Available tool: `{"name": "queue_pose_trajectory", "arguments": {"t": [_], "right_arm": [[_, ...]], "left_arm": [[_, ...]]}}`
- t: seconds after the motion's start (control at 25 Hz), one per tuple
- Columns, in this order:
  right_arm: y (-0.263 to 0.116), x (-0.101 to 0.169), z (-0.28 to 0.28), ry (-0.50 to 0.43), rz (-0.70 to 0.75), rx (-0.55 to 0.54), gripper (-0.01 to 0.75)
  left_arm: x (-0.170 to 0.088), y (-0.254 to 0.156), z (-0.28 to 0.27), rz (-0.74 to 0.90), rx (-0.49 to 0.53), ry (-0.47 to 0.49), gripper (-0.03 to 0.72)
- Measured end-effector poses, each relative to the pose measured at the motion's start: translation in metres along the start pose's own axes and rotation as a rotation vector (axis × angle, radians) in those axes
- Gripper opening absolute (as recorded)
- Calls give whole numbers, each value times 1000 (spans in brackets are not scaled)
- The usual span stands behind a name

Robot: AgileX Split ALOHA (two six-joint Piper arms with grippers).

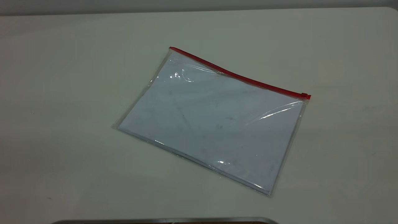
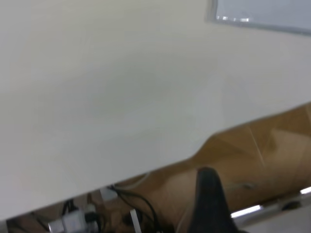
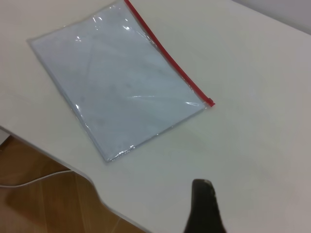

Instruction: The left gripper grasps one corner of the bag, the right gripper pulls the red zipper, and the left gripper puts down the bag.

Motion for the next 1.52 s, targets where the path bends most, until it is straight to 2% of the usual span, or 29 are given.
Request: {"name": "queue_pose_trajectory", "arguments": {"t": [0.8,1.12,1.32,1.52], "right_arm": [[0,1,0,3,1,-1,579],[0,1,0,5,1,-1,579],[0,1,0,6,2,-1,579],[0,1,0,6,2,-1,579]], "left_arm": [[0,-2,3,-26,-9,4,588],[7,-6,-9,-134,-114,143,588],[4,-9,-16,-130,-189,172,588],[4,-9,-16,-130,-192,173,588]]}}
Point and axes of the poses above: a point on each arm's last joint axis where the gripper is mounted, z pointing out along that axis toward the gripper, x along the wrist's bending axis when the last joint is at zero, y = z × x, the point moved 8 cm from there along z, pointing out along that axis toward the gripper, and after that the axes turned 8 degrees about z, right-handed, at the moved point
